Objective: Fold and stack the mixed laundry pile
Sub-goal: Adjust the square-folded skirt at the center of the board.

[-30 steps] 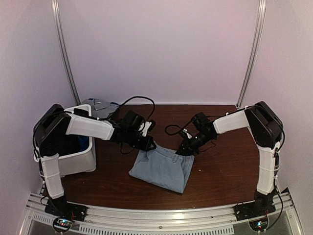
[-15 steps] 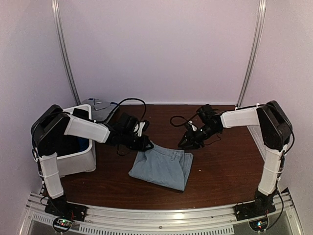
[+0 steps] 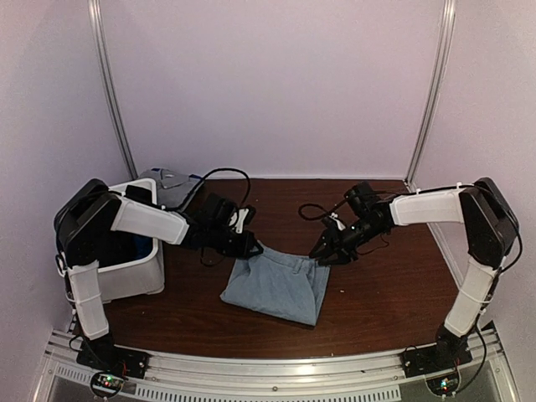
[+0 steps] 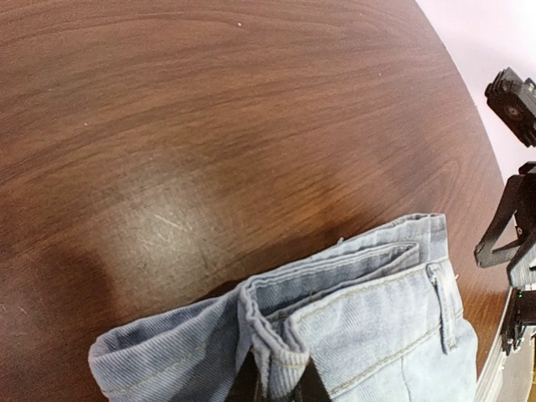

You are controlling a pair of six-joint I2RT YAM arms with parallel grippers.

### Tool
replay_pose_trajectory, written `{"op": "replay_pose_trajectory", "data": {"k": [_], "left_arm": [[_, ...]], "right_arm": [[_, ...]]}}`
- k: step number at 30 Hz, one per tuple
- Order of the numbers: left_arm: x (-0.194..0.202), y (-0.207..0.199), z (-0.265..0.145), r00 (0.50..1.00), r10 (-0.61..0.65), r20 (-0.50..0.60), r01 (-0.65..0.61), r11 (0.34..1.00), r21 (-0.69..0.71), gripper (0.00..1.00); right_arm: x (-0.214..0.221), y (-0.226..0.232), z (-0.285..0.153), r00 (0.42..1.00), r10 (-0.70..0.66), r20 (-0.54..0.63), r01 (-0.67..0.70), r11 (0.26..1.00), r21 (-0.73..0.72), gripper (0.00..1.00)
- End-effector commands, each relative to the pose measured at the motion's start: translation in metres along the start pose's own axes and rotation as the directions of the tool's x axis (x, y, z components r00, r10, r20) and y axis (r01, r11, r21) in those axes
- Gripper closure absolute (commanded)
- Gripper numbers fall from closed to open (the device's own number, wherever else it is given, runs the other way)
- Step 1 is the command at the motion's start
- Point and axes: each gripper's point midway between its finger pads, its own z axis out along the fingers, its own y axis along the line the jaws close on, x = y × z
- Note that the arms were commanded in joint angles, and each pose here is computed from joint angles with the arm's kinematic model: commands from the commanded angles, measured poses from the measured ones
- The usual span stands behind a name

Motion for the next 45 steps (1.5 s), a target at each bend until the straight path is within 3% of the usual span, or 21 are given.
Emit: {"op": "replay_pose_trajectory", "data": {"k": [1,8,11,21,26,37,45], "left_arm": [[0.009,0.023,0.007,1.000,-0.017,-0.020,0.016,0.998,-0.058,0.97],[0.010,0.024,0.007,1.000,-0.009,-0.025,0.008,0.998,-0.062,0.96],[0.010,0.023,0.007,1.000,-0.009,-0.025,0.007,0.998,-0.060,0.96],[0.012,0.024,0.002,1.000,-0.006,-0.028,0.004,0.997,-0.072,0.90],[0.007,0.031,-0.002,1.000,-0.014,-0.020,0.012,0.994,-0.108,0.86],[0.014,0.076,-0.001,0.995,-0.085,-0.054,0.066,0.953,-0.295,0.83],[-0.031,0.088,-0.019,0.999,-0.049,-0.004,0.045,0.939,-0.341,0.65]], "right_arm": [[0.001,0.008,0.018,1.000,0.014,-0.021,-0.014,0.999,-0.038,0.60],[0.003,-0.004,0.037,0.998,0.036,-0.050,-0.035,0.999,0.021,0.53],[0.002,-0.004,0.042,0.998,0.036,-0.049,-0.035,0.999,0.022,0.55],[-0.027,0.035,0.019,0.988,-0.126,0.088,0.126,0.992,0.009,1.00],[-0.036,0.041,0.011,0.964,-0.227,0.139,0.223,0.974,0.039,1.00],[-0.063,-0.061,0.040,0.971,-0.212,0.110,0.156,0.912,0.380,1.00],[-0.098,-0.036,0.020,0.952,-0.253,0.172,0.179,0.916,0.359,0.97]]}}
